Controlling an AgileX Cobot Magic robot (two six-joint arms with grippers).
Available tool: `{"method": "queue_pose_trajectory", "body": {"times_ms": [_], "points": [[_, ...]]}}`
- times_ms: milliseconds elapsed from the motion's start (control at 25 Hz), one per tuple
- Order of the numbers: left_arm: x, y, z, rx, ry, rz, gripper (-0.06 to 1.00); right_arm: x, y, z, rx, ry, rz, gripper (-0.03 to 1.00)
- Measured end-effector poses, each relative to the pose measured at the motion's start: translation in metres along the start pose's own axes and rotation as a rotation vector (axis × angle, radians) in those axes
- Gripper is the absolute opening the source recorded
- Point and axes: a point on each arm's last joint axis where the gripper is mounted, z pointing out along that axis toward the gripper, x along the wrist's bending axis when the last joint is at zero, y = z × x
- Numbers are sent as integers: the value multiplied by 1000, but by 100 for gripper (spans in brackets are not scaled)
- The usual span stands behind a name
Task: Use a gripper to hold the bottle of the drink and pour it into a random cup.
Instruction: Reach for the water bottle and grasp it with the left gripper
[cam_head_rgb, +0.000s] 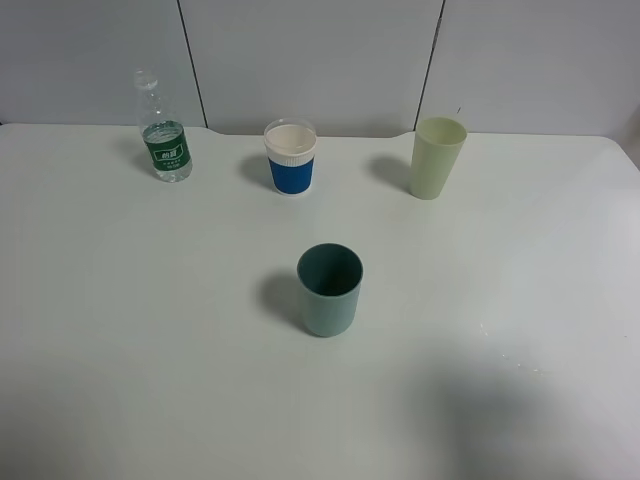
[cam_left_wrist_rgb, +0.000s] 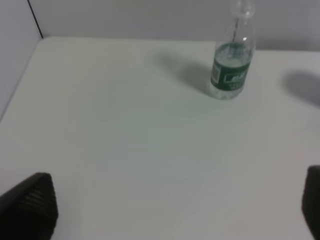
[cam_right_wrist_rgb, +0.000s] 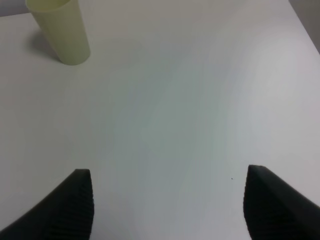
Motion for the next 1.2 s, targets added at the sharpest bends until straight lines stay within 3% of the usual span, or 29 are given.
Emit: {"method": "queue_pose_trajectory", "body": {"times_ms": [320, 800, 1200], "points": [[-1, 8, 43, 84, 4, 24, 100, 0, 0, 0, 0, 0, 0, 63], [-2, 5, 102, 205, -13, 205, 100, 0, 0, 0, 0, 0, 0, 63], [-6, -4, 153, 242, -35, 204, 100, 0, 0, 0, 0, 0, 0, 63]]}}
